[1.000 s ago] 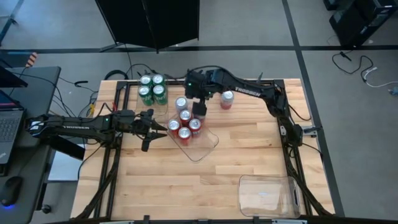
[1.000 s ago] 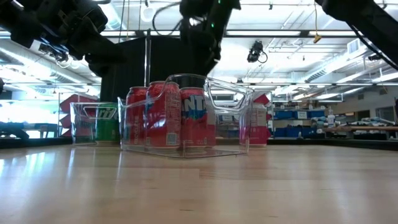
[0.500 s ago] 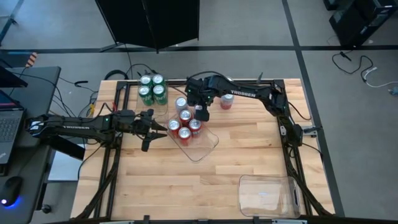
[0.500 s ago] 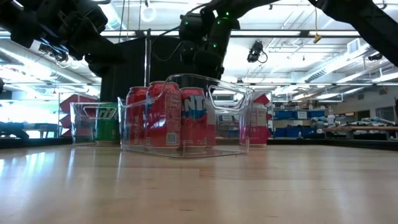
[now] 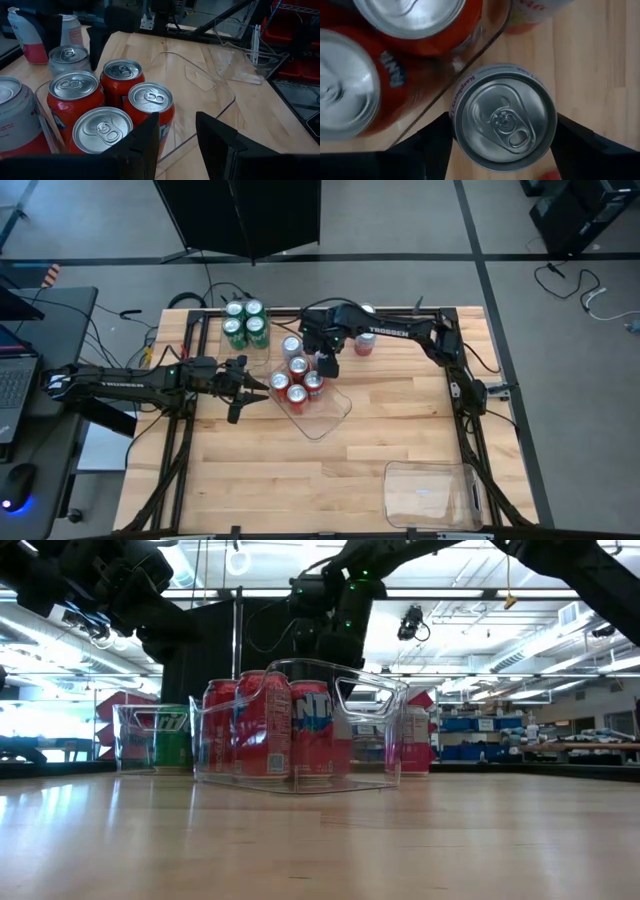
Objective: Sort soda cans
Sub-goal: Put the bottom right pink and white soda can into the bottom right transparent bin
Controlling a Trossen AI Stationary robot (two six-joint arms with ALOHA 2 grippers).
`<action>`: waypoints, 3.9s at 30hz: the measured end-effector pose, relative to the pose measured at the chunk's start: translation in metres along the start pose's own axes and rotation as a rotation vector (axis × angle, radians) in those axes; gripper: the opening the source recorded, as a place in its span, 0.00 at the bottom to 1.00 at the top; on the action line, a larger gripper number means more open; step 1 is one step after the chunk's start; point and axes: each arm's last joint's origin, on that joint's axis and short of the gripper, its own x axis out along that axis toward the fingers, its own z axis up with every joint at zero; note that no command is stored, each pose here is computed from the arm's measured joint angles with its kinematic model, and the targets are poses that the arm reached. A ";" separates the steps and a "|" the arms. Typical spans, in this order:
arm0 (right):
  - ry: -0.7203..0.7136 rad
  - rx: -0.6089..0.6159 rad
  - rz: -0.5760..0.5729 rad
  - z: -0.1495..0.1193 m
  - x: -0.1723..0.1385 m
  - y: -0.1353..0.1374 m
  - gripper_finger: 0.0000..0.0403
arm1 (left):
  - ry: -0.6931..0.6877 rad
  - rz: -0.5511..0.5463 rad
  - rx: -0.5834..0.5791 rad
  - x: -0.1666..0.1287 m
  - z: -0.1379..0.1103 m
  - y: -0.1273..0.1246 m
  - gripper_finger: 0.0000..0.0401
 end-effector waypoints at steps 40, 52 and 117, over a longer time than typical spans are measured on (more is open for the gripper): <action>0.009 0.414 0.177 -0.096 -0.177 0.307 0.67 | -0.001 0.000 0.007 0.000 0.000 0.000 0.33; 0.208 0.661 0.105 -0.138 -0.150 0.351 0.67 | -0.011 -0.001 0.007 0.000 0.001 0.000 0.33; 0.403 0.472 0.148 -0.160 -0.110 0.306 0.67 | -0.049 -0.005 0.032 0.000 0.005 -0.001 0.33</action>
